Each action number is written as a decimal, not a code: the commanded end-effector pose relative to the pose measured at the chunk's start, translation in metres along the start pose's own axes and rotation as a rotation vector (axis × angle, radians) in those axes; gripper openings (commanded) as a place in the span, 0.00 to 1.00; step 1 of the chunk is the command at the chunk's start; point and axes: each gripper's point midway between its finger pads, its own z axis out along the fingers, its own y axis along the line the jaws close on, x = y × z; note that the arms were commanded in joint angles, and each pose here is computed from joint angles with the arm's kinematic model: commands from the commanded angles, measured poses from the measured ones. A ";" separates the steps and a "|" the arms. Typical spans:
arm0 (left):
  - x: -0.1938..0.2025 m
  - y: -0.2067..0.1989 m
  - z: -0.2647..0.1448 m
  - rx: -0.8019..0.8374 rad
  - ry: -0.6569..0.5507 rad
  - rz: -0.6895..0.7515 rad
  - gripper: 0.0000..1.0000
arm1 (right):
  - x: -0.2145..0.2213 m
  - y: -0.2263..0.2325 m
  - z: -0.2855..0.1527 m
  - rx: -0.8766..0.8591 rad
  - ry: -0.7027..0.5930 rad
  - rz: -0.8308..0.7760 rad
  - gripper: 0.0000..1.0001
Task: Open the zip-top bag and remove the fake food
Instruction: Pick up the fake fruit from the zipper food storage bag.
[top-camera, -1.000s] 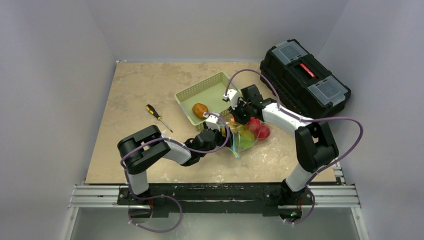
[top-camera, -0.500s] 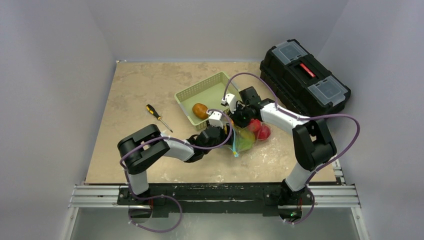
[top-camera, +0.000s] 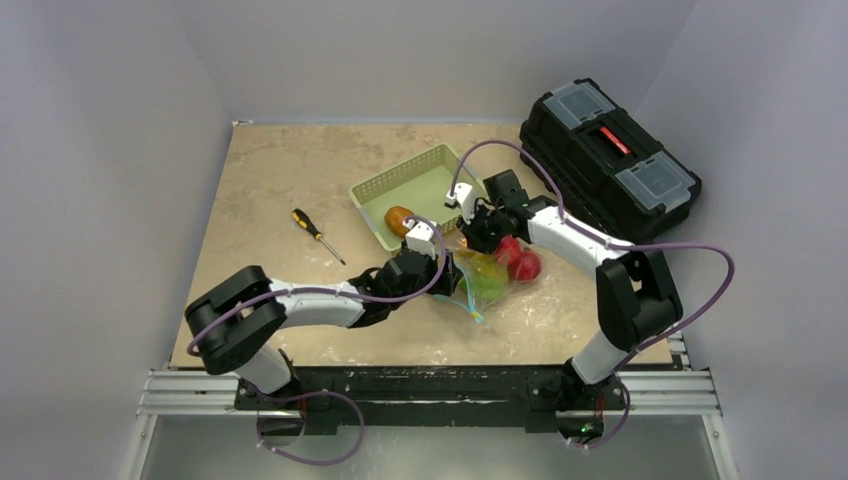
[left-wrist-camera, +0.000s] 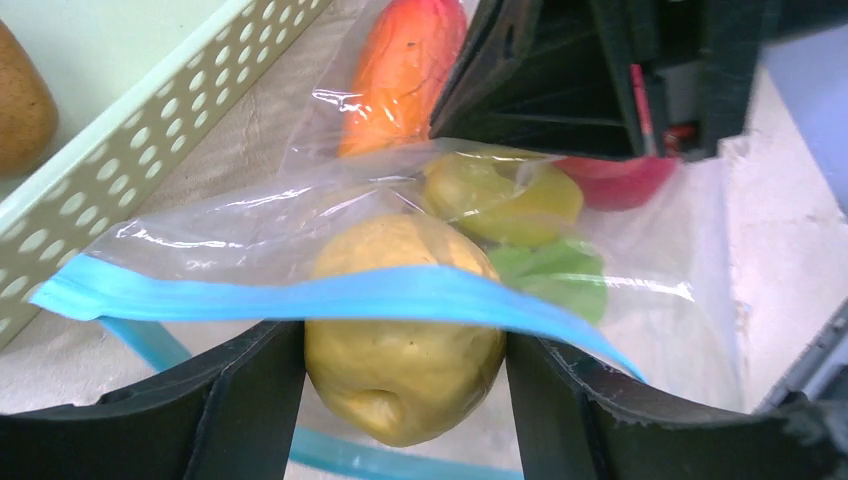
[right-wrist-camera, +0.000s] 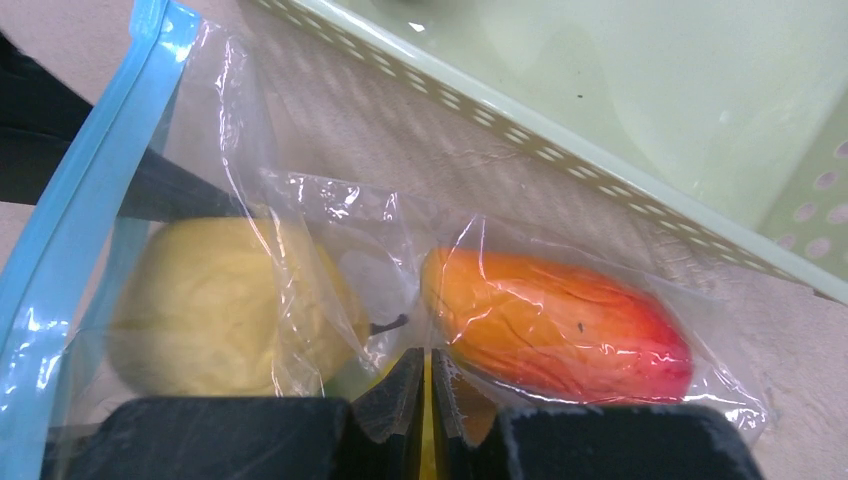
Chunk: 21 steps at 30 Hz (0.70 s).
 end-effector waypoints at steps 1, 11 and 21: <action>-0.005 -0.005 -0.025 0.064 0.013 0.019 0.00 | -0.012 0.001 -0.011 -0.007 -0.048 -0.020 0.08; -0.007 -0.009 -0.058 0.127 0.042 0.024 0.00 | -0.018 0.010 -0.018 -0.052 -0.080 -0.053 0.10; -0.009 0.003 -0.091 0.120 0.058 0.060 0.00 | -0.026 0.018 -0.028 -0.086 -0.125 -0.089 0.11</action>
